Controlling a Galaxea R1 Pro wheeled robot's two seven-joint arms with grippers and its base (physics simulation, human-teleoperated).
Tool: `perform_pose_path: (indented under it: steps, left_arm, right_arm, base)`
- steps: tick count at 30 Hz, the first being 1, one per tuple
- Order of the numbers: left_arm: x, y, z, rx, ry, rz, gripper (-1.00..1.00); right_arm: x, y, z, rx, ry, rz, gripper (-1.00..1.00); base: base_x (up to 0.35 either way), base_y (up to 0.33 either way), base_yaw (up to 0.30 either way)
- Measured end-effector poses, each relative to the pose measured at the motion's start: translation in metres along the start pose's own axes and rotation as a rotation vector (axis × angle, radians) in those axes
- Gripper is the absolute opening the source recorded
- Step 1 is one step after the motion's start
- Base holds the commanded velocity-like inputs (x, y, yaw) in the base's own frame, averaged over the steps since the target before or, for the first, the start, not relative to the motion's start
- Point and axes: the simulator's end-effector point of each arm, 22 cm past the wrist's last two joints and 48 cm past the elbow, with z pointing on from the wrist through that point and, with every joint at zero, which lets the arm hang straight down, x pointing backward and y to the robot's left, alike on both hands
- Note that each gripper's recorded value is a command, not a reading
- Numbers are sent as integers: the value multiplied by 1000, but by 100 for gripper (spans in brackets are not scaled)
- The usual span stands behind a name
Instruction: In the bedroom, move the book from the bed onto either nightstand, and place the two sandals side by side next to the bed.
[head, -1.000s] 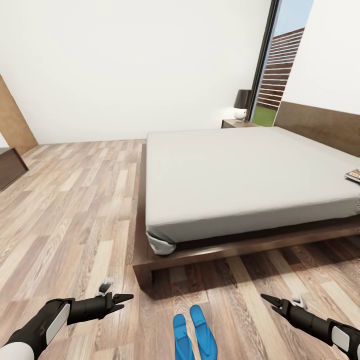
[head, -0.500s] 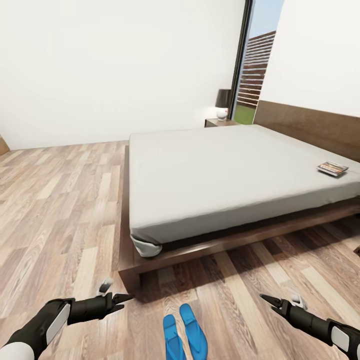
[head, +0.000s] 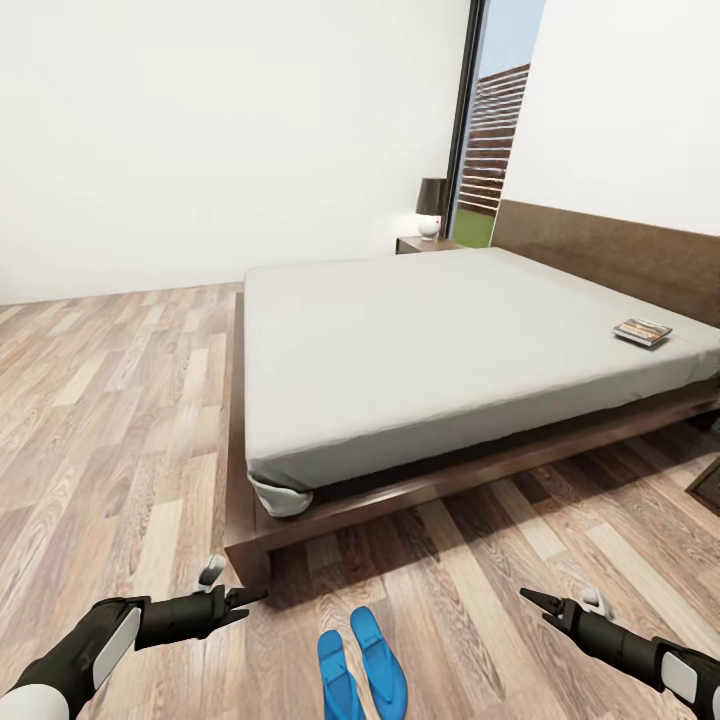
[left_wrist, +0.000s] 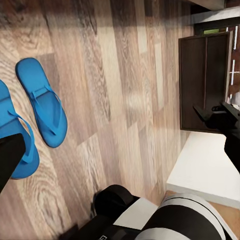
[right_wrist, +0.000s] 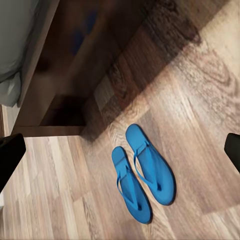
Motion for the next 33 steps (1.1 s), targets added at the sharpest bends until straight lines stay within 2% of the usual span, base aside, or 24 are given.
perform_pose_path:
  steps: [14,22,28,33]
  left_arm:
    - [0,2,0,-7,0,1,100]
    - [2,4,-1,-12,3,-2,100]
    - [15,20,-3,-36,16,-41,100]
    - [31,44,-13,-90,36,-40,100]
  right_arm:
    - [1,-1,0,5,2,0,100]
    - [1,-10,-3,37,3,3,100]
    - [0,-19,-8,67,4,2,100]
    - [9,-37,-16,128,21,5,100]
  base:
    - [0,0,-4]
    - [0,0,0]
    - [0,0,0]
    - [0,0,0]
